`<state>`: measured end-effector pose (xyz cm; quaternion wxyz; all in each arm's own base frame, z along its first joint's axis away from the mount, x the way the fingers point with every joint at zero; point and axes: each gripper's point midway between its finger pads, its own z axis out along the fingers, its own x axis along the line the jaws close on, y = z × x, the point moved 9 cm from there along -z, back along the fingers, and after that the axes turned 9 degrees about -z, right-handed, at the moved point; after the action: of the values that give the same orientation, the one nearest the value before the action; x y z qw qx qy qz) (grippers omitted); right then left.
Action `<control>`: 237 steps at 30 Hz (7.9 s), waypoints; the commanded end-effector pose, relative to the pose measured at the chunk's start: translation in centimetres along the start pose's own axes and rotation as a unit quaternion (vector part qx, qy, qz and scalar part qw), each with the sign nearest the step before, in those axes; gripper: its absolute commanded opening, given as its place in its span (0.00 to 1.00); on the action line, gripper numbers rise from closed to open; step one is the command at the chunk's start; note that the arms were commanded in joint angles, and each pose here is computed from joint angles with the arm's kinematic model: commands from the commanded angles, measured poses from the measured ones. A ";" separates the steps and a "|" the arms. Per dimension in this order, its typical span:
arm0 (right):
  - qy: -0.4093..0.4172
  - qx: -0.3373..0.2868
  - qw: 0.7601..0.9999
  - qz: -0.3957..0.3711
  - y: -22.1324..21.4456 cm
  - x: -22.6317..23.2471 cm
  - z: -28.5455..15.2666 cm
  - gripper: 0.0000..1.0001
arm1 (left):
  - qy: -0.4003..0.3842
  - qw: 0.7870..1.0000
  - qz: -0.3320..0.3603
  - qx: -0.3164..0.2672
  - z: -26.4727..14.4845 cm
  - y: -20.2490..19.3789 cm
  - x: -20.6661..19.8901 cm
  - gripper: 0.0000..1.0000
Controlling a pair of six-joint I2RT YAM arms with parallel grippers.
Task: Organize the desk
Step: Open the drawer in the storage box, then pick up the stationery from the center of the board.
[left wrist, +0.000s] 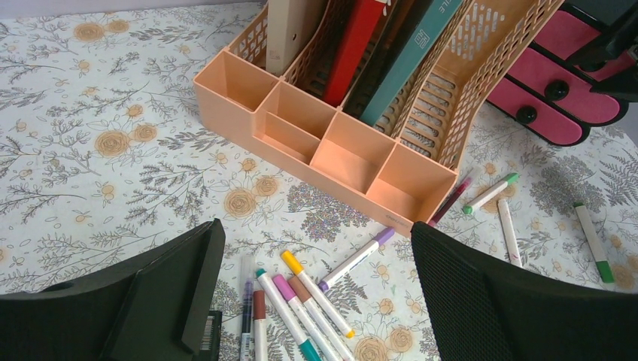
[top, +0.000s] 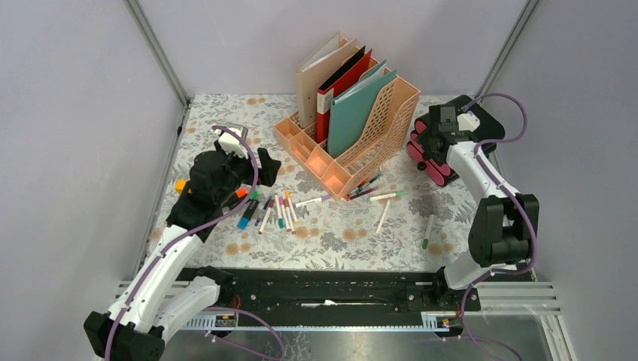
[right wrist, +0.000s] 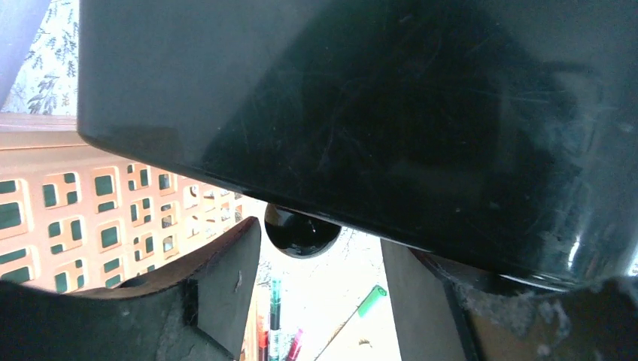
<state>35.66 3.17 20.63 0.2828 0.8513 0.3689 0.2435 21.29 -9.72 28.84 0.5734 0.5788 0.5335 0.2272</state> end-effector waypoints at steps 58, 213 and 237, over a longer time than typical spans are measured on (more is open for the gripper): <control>0.382 0.040 0.918 -0.095 -4.1 -0.5 -6.3 0.99 | -0.010 0.999 0.001 -0.032 -0.3 1.1 0.0 0.99; 0.573 -0.017 0.644 -0.506 -7.9 -6.9 -13.4 1.00 | -0.089 0.991 -0.063 0.081 4.1 -19.9 -16.2 0.00; 0.715 0.077 0.651 -0.244 -10.3 -4.1 -13.2 1.00 | -0.262 0.930 -0.252 -0.053 2.7 -16.0 -19.1 0.00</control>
<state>19.25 9.16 20.66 -0.0633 0.3178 0.7079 0.6277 11.46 -29.84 17.46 0.7145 0.4883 0.5009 -0.0159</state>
